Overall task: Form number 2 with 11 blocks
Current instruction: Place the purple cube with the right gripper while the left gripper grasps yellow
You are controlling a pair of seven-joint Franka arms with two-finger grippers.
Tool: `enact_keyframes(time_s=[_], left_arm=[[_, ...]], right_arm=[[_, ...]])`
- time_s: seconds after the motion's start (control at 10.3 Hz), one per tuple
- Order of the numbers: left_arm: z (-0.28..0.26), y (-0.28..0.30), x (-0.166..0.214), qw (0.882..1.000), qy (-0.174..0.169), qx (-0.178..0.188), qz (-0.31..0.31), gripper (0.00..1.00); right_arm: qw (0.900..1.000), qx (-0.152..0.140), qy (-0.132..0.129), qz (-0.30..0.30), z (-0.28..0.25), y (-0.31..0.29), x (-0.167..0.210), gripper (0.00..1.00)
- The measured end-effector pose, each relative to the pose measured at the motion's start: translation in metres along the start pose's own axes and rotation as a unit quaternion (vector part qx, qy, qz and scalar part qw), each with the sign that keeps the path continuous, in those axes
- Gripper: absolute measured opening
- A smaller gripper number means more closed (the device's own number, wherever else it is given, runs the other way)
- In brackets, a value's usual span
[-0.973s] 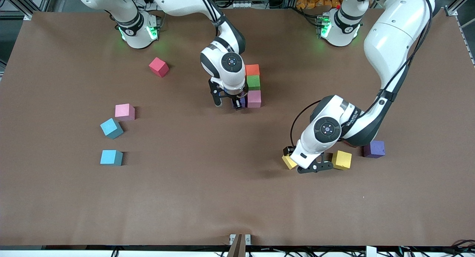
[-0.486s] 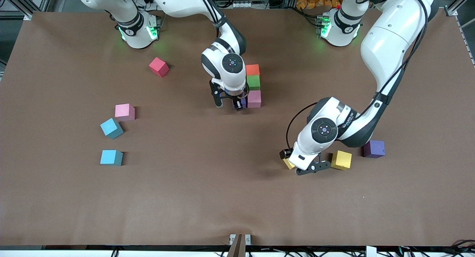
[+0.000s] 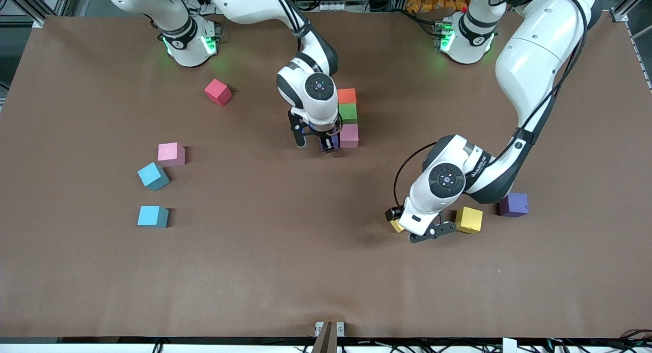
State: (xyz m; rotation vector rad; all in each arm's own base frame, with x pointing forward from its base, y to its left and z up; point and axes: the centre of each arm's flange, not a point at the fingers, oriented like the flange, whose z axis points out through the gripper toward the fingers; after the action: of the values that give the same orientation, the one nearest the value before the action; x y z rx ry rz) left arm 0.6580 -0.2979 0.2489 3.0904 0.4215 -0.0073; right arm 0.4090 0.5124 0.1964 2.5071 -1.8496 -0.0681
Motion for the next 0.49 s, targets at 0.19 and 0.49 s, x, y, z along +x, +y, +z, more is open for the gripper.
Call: enact_keyframes(time_s=[0.19,0.49], left_arm=[[-0.0005,0.0004,0.0004,1.0,0.002,-0.002,0.0,1.0],[0.0047,0.0047,-0.0001,1.0,0.005,-0.013,0.001,1.0]], right_arm=[[1.0,0.0,0.0,-0.001,0.0003,0.0005,-0.0007,1.0],[1.0,-0.001,0.001,-0.001,0.0004,0.0008,-0.001,1.0]])
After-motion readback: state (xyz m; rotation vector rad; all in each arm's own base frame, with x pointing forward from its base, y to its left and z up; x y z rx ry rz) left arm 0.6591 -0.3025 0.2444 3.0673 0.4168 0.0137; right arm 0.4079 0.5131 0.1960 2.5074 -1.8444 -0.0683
